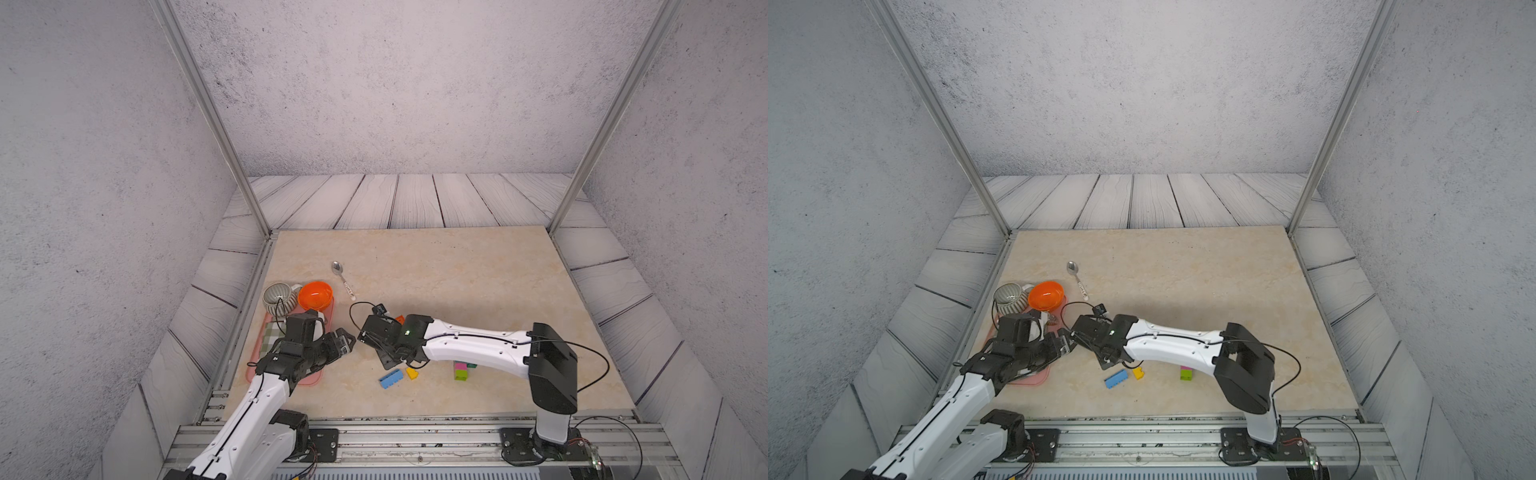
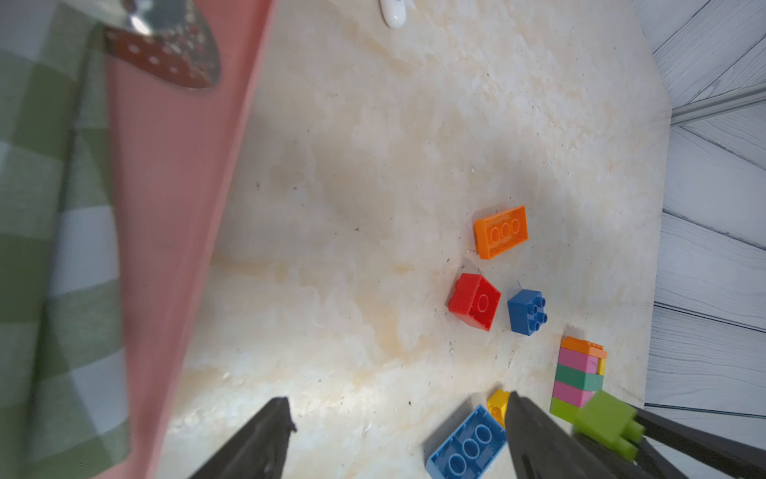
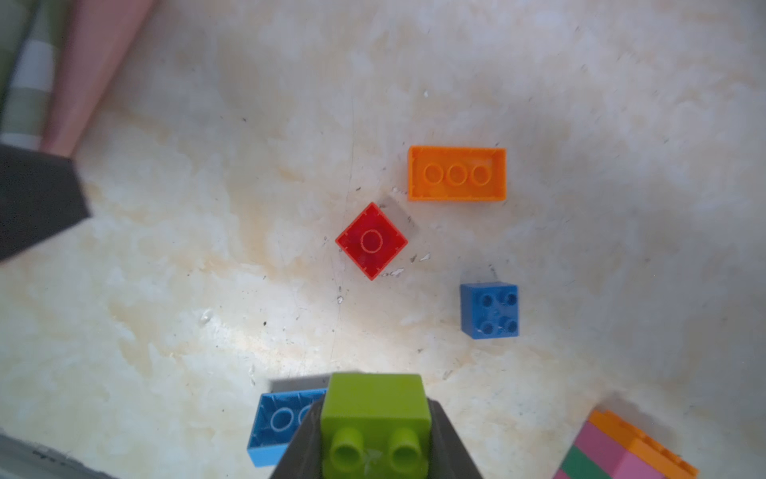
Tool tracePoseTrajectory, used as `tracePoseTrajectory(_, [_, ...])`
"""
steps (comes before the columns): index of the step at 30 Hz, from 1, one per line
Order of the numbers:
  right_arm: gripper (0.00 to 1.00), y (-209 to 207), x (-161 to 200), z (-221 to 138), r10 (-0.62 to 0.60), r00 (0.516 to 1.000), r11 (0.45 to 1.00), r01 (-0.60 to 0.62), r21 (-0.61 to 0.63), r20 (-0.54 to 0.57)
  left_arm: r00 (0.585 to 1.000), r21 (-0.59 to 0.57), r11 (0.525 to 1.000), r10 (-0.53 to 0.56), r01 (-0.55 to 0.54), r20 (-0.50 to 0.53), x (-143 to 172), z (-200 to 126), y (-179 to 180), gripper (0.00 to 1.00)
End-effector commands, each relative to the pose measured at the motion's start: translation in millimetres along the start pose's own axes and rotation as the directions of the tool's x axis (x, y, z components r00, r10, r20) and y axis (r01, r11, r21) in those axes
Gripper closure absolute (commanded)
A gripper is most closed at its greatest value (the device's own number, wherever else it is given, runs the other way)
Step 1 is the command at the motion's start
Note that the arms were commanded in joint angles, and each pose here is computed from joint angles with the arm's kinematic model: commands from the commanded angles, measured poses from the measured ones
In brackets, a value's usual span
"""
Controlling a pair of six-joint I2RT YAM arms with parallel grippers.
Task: Assemble the letter p with lego
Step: Pick up the lego brick from the center of the board, then assemble the lego brick with the lego brick.
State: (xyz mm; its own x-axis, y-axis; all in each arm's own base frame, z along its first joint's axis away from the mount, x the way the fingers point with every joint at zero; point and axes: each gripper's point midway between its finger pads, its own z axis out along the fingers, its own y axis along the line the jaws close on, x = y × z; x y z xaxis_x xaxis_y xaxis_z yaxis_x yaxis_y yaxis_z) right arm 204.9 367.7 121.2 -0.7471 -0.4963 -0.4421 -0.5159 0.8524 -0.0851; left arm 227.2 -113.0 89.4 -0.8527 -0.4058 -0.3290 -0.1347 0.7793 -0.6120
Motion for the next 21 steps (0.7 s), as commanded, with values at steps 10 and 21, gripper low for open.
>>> tracePoseTrajectory(10, [1.00,-67,14,26,-0.124,0.975,0.989,0.106,-0.106,-0.184,0.986,0.137,0.977,0.164,-0.166,0.025,-15,28,-80,0.08])
tracePoseTrajectory(21, [1.00,-72,18,63,-0.158,0.952,0.977,0.112,-0.184,-0.263,0.966,0.107,0.962,0.244,-0.252,0.086,-15,33,-67,0.02])
